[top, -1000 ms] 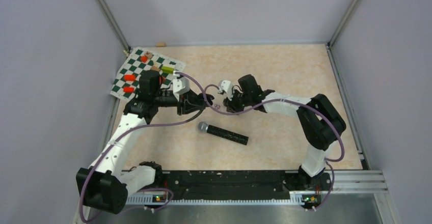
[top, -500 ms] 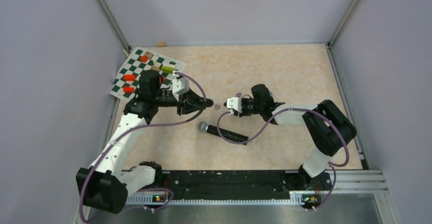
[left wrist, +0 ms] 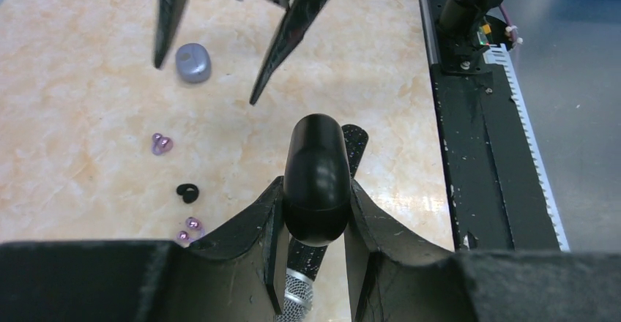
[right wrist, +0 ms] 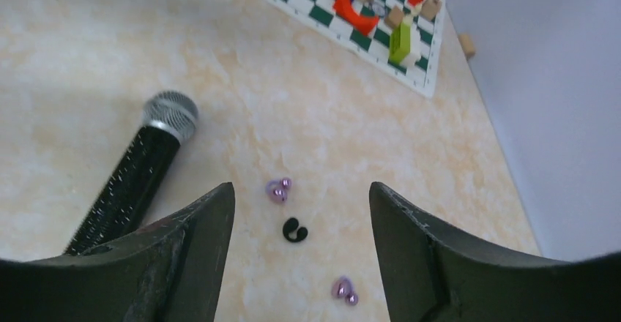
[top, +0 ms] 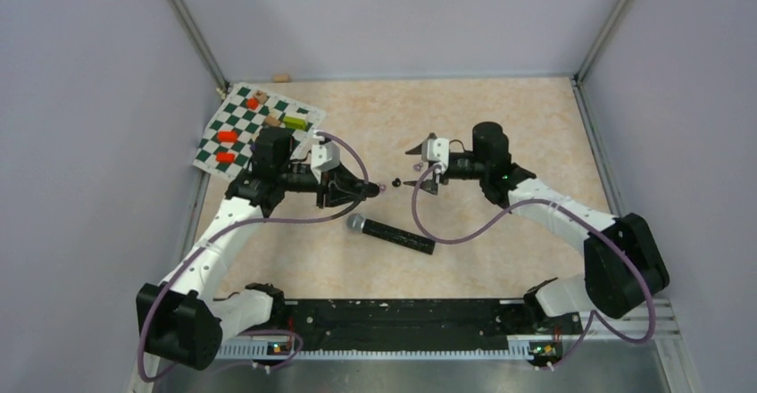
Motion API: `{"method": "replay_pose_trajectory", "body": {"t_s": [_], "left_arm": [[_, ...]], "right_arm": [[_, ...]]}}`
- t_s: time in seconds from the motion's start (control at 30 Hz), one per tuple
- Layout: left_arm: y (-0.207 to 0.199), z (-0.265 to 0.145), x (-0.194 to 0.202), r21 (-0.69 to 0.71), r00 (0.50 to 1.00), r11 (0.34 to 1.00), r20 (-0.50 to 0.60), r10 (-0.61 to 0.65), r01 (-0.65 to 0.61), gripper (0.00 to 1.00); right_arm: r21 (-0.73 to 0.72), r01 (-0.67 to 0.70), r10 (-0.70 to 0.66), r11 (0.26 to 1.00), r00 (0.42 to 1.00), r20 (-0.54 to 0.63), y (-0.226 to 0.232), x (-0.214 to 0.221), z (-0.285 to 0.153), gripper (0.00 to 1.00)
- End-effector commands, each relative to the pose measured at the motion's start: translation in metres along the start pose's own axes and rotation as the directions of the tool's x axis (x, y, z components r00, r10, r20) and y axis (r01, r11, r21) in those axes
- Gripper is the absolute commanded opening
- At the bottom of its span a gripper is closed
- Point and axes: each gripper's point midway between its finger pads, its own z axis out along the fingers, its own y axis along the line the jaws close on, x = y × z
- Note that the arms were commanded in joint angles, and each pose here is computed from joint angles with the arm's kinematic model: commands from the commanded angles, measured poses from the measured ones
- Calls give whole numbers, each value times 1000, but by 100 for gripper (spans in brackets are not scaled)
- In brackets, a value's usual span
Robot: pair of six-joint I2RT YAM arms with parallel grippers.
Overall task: Insert the wireless bluetooth earbuds into the charging case
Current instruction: Open the charging case.
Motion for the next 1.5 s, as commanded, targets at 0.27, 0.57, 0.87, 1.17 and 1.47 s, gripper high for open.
{"method": "replay_pose_trajectory", "body": {"t_s": [0.27,0.57,0.87,1.17,1.47], "left_arm": [[-7,31,16,80,999,997,-41,4,0,0],[-13,36,19,110,999,994,-51,-10,16,0],[-16,37,19,124,999,992,-46,-15,21,0],[-19,37,18,135,999,991,-43,-15,21,0],[-23,40,23,147,998,989,-63,1,8,0]], "right_arm": [[-264,-288,373,921,848,377,22,-145,-22,99],[-287,-332,422,899,834,355,40,-142,6,99],[-201,-345,389,917,883,261,35,-114,28,99],[-142,-345,369,928,904,217,28,-105,34,99],[-132,-350,373,927,893,253,13,-121,21,99]]}}
